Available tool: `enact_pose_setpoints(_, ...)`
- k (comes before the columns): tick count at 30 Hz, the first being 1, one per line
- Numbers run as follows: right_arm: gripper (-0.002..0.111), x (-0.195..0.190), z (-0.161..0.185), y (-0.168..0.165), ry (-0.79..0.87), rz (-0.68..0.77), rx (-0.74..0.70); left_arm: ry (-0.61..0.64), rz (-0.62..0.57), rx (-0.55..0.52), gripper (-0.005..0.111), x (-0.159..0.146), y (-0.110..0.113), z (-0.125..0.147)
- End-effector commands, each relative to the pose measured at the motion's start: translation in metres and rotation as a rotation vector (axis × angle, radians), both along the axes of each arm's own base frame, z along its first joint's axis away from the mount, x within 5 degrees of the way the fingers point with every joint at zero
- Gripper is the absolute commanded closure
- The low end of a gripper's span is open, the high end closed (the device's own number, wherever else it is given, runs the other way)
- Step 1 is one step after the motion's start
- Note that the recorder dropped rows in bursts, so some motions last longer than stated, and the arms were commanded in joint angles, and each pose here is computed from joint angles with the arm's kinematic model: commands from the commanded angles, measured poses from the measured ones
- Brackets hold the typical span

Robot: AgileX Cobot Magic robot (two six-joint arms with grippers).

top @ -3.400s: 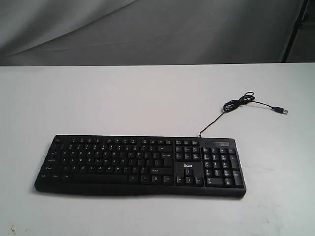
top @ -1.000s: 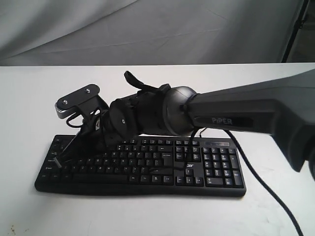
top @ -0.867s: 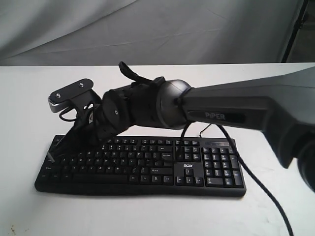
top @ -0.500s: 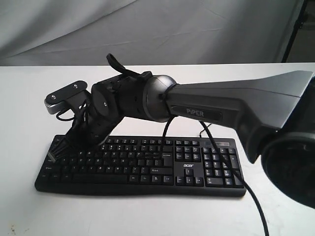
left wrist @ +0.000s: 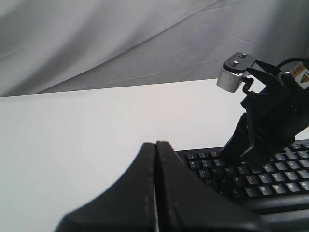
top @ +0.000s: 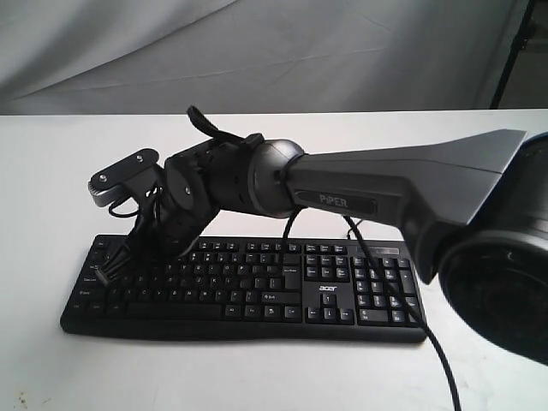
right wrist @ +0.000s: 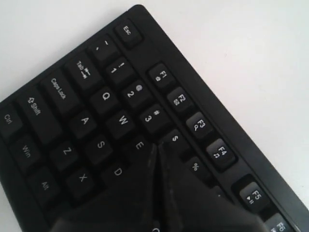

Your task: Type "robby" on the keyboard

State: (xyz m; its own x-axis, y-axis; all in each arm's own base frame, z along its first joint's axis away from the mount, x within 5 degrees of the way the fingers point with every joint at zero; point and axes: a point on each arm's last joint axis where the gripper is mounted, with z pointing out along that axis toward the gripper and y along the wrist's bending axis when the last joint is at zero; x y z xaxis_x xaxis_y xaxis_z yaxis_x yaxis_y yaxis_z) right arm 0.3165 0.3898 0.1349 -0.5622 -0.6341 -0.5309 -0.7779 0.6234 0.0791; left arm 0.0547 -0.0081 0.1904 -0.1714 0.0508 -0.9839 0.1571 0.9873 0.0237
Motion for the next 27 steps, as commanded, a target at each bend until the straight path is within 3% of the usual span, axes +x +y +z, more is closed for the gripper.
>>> enact_pose_setpoints(1,0.108,0.0041,0.0017,-0.0003,-0.021,-0.008,0.012,0.0,-0.005,0.002,0.107,-0.0003,-0.0002,-0.0013)
enact_pose_setpoints(27,0.108,0.0027,-0.0064,-0.0018,0.002,0.001,-0.022,0.0,-0.005,0.002,0.107,-0.0003,-0.0002,-0.0013)
